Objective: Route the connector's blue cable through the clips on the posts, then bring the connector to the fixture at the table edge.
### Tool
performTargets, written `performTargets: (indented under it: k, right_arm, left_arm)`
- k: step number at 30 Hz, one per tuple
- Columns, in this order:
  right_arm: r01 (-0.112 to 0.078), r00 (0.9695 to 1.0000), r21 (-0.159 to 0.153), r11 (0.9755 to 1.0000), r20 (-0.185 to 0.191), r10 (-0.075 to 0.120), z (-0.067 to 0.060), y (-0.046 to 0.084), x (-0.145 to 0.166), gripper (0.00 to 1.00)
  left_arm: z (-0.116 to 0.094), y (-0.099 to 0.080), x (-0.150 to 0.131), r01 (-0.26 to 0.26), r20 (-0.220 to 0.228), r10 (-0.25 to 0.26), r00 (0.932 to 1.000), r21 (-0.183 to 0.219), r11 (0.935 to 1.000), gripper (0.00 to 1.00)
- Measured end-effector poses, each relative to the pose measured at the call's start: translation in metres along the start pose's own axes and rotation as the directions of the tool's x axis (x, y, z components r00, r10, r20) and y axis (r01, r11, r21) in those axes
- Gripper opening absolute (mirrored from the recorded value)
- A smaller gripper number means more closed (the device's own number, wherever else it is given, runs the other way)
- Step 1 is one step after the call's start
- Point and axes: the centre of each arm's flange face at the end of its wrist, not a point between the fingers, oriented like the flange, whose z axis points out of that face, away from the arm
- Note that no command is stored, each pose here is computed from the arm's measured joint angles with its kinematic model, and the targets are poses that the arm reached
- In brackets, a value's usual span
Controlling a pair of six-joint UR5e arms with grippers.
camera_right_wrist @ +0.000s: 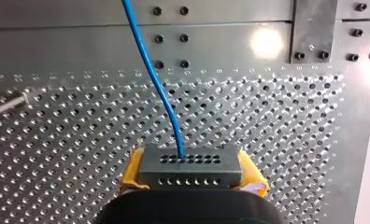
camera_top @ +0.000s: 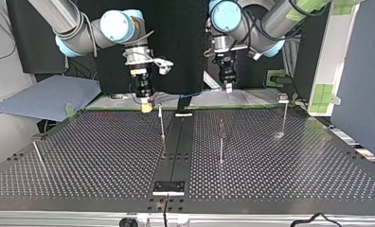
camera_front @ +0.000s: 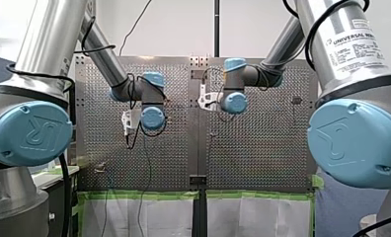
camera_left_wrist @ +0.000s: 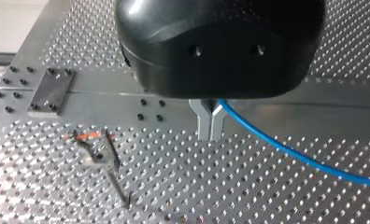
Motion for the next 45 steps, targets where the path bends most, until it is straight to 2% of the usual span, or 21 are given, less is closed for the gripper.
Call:
performTargets:
  k: [6, 14, 17, 21, 24, 30, 39, 45]
  right_arm:
    - [-0.011, 0.9999, 0.018, 0.9998, 0.009, 0.011, 0.009, 0.009, -0.006, 0.00]
    - [-0.033, 0.9994, 0.058, 0.9978, -0.001, 0.034, 0.019, 0.010, -0.011, 0.00]
    - [-0.037, 0.9992, 0.078, 0.9963, -0.012, 0.038, 0.024, 0.009, -0.006, 0.00]
    - [-0.038, 0.9987, 0.115, 0.9926, -0.029, 0.041, 0.031, 0.005, 0.003, 0.00]
    - [-0.042, 0.9982, 0.131, 0.9905, -0.038, 0.047, 0.035, 0.003, 0.007, 0.00]
    - [-0.051, 0.9976, 0.139, 0.9890, -0.040, 0.057, 0.041, 0.002, 0.006, 0.00]
    - [-0.054, 0.9977, 0.138, 0.9890, -0.035, 0.059, 0.047, 0.003, -0.004, 0.00]
    - [-0.054, 0.9975, 0.133, 0.9896, -0.038, 0.059, 0.050, 0.005, -0.004, 0.00]
  left_arm:
    - [0.026, 0.005, -0.014, 0.006, 0.003, -0.006, 1.0000, -0.011, 0.9999, 0.00]
    - [0.052, 0.022, -0.020, 0.018, 0.011, -0.018, 0.9998, -0.012, 0.9998, 0.00]
    - [0.064, 0.026, -0.025, 0.033, 0.022, -0.032, 0.9992, -0.011, 0.9994, 0.00]
    - [0.082, 0.033, -0.035, 0.045, 0.032, -0.044, 0.9985, -0.014, 0.9989, 0.00]
    - [0.093, 0.037, -0.042, 0.062, 0.040, -0.061, 0.9973, -0.023, 0.9978, 0.00]
    - [0.107, 0.037, -0.055, 0.086, 0.057, -0.085, 0.9947, -0.018, 0.9961, 0.00]
    - [0.122, 0.032, -0.074, 0.087, 0.074, -0.086, 0.9935, -0.004, 0.9962, 0.00]
    - [0.126, 0.031, -0.075, 0.083, 0.073, -0.084, 0.9938, 0.018, 0.9964, 0.00]
